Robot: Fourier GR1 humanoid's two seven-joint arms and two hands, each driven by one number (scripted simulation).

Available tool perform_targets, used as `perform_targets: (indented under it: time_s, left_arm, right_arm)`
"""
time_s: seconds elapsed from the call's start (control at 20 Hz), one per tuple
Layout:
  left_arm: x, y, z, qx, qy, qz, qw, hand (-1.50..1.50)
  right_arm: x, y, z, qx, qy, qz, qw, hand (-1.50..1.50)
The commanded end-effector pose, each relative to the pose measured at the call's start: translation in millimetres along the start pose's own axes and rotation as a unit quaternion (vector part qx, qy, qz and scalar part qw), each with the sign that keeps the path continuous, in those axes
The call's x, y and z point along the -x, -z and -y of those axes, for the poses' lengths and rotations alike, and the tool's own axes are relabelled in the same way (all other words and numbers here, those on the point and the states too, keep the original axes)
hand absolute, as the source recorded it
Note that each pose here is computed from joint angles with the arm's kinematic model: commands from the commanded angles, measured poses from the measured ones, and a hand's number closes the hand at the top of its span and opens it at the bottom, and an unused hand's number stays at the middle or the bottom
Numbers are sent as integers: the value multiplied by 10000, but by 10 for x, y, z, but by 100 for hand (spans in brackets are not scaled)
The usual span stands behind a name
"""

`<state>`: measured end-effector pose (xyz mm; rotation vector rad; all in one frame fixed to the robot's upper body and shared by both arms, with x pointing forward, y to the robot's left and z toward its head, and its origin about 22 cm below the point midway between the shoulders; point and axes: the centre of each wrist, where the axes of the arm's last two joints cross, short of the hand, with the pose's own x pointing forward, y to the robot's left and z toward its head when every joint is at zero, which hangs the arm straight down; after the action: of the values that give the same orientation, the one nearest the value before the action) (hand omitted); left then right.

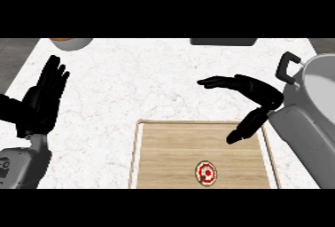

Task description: Pick the cupcake from the tray and place it in the pot

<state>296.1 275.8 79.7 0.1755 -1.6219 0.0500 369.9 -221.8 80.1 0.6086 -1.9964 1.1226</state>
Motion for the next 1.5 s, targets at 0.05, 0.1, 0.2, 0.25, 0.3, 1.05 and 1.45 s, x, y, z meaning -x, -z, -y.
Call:
perform_targets:
  time_s: [0.05,0.1,0.2,0.25,0.3,1.05,1.45]
  left_arm:
    - [23,-79,-89,-44,60,-81,9999,0]
    - [-64,-22,36,-81,29,-57,9999,0]
    - [8,-57,13,-41,-3,-53,10000,0]
    - [-38,-29,-112,-140,5,-29,9999,0]
    - [47,-76,-160,-173,42,-100,9998,0]
    - [-13,-272,-118,-179,-19,-83,9998,0]
    - [-16,9,-58,-181,-20,-33,9998,0]
  right_arm:
    - [-265,333,37,-1698,-282,-196,9849,-150]
    - [-334,314,130,-1984,-512,-373,9781,-150]
    - [-368,350,49,-2459,-805,-519,9646,-150]
    - [-425,301,-27,-2744,-950,-569,9552,-150]
    - [-546,448,5,-2860,-1230,-631,9482,-150]
    - [-719,349,-978,-3805,-1707,-1175,9013,-150]
    - [-689,333,-1160,-3815,-2272,-1575,8821,-150]
